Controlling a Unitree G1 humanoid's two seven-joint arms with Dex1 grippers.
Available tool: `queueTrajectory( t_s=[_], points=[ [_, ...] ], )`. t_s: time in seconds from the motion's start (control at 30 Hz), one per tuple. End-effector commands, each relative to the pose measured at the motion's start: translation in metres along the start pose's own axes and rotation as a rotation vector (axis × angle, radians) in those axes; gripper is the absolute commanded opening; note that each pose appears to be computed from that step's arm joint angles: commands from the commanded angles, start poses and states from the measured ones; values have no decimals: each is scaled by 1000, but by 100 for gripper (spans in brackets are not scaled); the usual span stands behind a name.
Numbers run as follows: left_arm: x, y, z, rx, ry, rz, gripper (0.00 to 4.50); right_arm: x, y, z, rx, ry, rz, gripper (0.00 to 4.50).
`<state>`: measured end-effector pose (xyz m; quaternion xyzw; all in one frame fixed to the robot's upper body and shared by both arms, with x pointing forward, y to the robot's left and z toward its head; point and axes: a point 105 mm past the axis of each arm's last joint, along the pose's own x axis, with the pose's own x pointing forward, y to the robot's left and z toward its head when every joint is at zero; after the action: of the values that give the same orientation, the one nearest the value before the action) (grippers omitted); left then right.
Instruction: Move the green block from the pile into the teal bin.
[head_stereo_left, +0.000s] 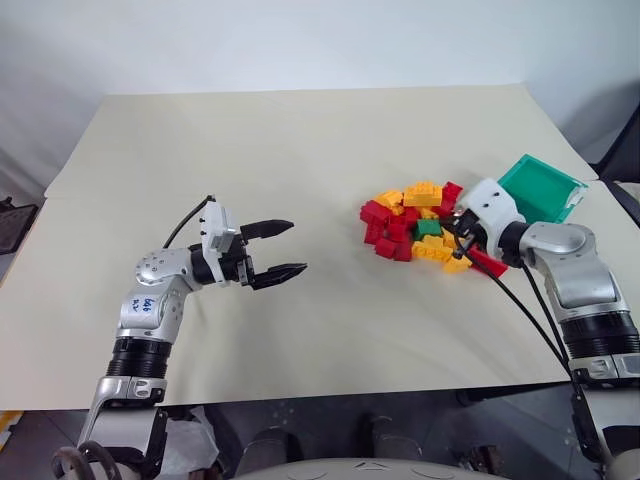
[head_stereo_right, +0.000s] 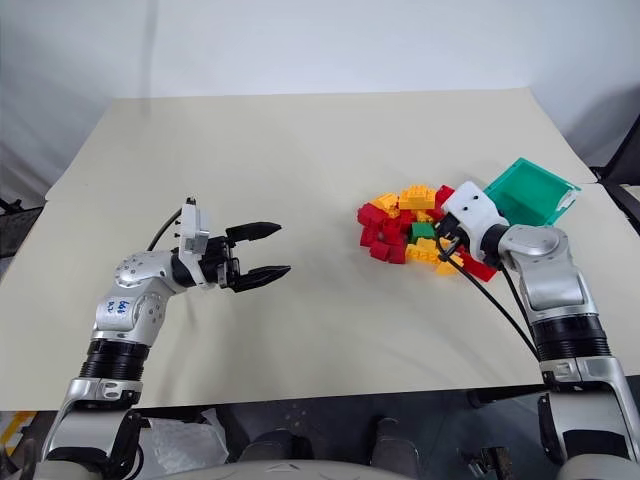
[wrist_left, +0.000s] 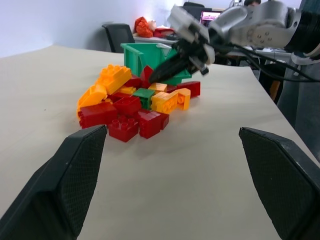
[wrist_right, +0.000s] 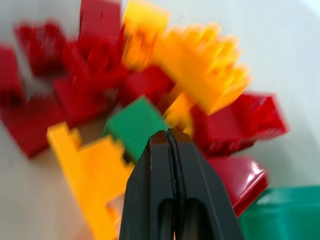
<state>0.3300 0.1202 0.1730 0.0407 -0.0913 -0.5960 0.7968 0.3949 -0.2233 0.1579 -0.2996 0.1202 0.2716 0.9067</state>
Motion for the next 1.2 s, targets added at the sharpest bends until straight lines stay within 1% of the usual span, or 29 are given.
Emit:
queueTrajectory(
  t_s=[0.03,0.17,0.33,0.47,0.6,0.63,0.67,0.7,0.77,0.83,0.93,1.1,1.13,1.17,1.2],
  points=[
    [2,-2,8,42,-16,-2,450,5,0,1,-26,6,-7,3],
    [0,-3,8,44,-17,4,450,2,15,-1,-33,28,65,3],
    [-2,-3,7,44,-17,12,450,-14,36,5,-27,35,176,3],
    [0,-5,6,43,-22,15,450,-18,29,21,-17,-26,146,3],
    [1,-6,7,46,-29,12,450,-20,18,58,-54,-183,148,3],
    [1,-6,7,46,-30,11,450,-20,17,63,-67,-202,154,3],
    [1,-6,7,47,-30,10,450,-19,16,64,-82,-195,161,3],
    [1,-5,7,48,-30,9,450,-18,21,62,-135,-149,223,3],
    [1,-5,7,57,-27,-1,450,-17,13,56,-162,-26,258,37],
    [1,-5,8,62,-27,-5,450,-17,7,54,-171,46,268,87],
    [1,-3,10,83,-33,-13,450,-12,-2,57,-153,120,275,185],
    [-1,-1,12,105,-42,-12,450,-3,-9,63,-132,187,297,353],
    [-2,-1,12,105,-42,-10,450,0,-11,63,-131,198,297,397],
    [-2,-1,12,106,-41,-9,450,2,-12,63,-131,206,297,428],
    [-2,-1,12,106,-41,-8,450,4,-13,62,-131,217,298,448]
  ],
)
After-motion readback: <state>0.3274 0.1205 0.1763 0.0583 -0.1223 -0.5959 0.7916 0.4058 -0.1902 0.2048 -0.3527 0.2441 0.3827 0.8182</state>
